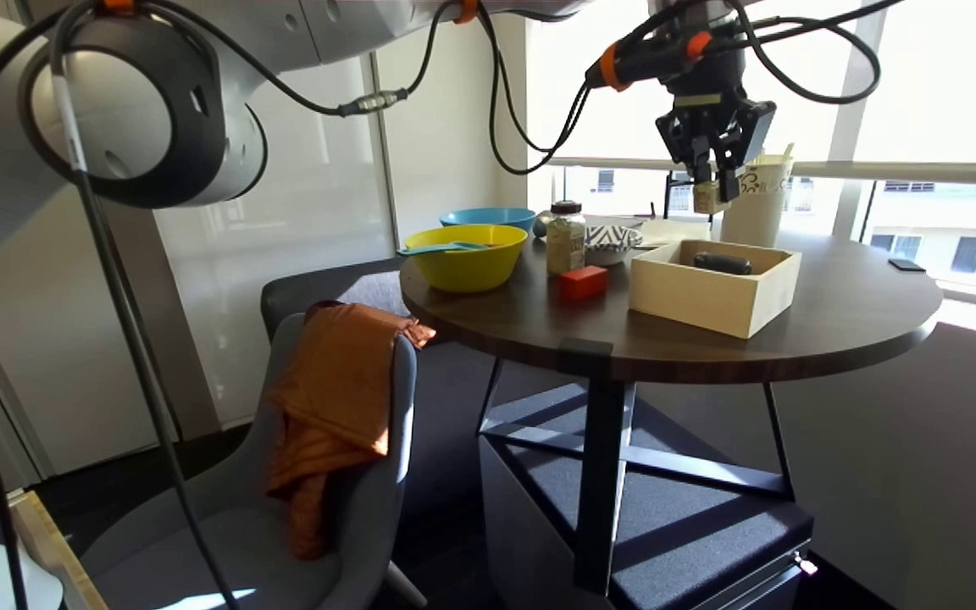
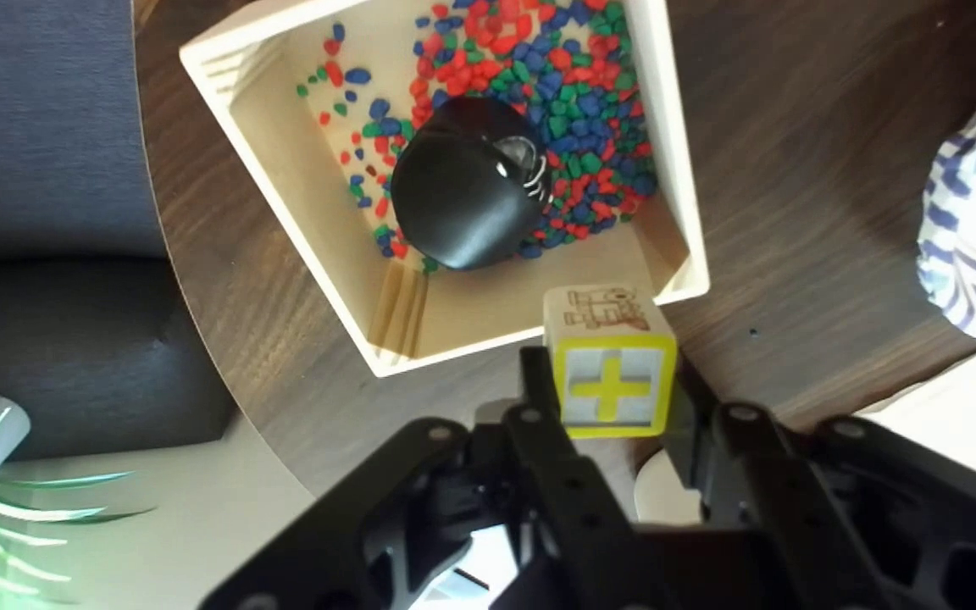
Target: Remove the block from on top of the container and put it in the wooden box
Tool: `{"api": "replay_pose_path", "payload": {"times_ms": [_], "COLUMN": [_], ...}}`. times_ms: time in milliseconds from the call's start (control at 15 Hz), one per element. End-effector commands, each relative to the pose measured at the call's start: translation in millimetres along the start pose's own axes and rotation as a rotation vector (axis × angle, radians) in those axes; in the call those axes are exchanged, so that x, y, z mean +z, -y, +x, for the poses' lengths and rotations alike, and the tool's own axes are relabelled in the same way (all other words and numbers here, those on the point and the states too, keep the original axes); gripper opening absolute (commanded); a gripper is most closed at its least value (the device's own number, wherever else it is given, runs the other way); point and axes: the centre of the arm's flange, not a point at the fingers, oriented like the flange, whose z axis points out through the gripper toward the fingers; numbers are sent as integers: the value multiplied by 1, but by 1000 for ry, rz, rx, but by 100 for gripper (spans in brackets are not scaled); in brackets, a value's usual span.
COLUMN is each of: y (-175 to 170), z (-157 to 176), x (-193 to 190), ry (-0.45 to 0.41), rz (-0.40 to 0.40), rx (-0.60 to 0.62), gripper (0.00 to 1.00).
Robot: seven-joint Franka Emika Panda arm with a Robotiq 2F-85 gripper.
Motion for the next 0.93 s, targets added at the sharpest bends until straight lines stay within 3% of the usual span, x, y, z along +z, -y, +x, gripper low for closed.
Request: {"api": "replay_pose_path", "payload": {"times_ms": [0,267,400,667,800,867], "y": [-5,-8,-6,-13,-21,-8], "z": [57,54,49,5,-18,-24], "x": [7,10,-7,-74,-110,-76], "ry": [16,43,80,155,96,109], "rz": [-41,-47,-6,43,91,29], "rx": [-4,-1,16,-46,-114,-66], "gripper": [60,86,98,100,100,100]}}
